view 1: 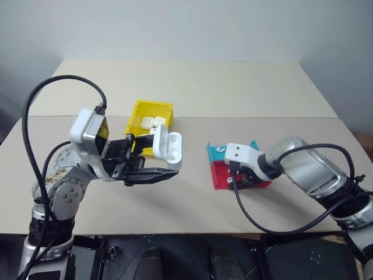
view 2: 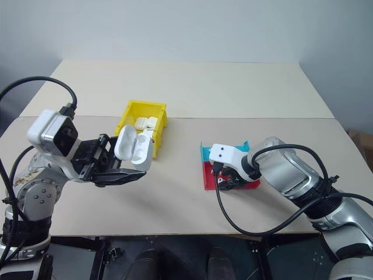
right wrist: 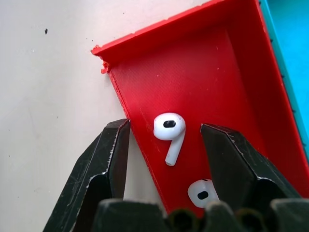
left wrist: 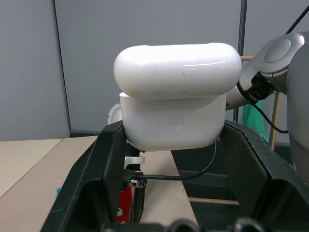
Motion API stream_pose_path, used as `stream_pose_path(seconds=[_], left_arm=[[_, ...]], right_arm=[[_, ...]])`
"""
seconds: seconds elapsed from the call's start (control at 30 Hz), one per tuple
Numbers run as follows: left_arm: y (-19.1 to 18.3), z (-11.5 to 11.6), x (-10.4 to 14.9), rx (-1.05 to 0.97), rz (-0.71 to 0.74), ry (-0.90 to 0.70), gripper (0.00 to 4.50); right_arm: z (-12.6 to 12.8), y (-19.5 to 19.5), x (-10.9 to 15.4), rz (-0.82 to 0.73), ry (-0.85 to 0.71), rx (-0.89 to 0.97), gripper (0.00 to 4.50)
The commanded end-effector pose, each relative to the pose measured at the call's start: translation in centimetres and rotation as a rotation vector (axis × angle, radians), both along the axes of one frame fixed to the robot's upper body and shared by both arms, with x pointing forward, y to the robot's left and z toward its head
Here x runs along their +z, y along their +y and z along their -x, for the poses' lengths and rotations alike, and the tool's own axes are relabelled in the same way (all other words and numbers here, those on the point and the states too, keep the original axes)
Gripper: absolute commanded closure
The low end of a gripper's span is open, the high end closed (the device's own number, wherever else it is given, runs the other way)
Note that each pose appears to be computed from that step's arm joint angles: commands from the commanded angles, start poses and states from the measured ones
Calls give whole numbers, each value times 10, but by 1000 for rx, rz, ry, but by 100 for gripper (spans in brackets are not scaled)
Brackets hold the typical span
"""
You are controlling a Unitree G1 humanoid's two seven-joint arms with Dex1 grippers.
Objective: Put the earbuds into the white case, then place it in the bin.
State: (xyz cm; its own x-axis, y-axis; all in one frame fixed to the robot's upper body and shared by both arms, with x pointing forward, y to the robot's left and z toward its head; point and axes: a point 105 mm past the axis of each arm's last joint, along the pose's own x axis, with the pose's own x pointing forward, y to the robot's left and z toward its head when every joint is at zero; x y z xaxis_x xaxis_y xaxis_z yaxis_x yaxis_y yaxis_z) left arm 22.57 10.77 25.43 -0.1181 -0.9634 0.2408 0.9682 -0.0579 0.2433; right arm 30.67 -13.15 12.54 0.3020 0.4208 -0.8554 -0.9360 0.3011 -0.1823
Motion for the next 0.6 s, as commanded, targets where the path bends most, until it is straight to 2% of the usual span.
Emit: stream_pose_path(seconds=[0.03,0.1,0.13,0.37,0.6], left_arm=[[2,3,5,10,-5,-31,180],[2,3,4,12,-6,-32,180],[2,3,4,12,-7,-31,180],[0,2,5,9,-13,-34,180],[0,1,11,-17,4,-31,180]], right_arm=[[-2,1,5,4,-26,4,298],[-1,1,5,-1,-26,2,368],[0,1,5,-4,-26,2,385],[8,-1,17,-53,-30,-17,385],[21,-7,79,-310,-25,-97,385]])
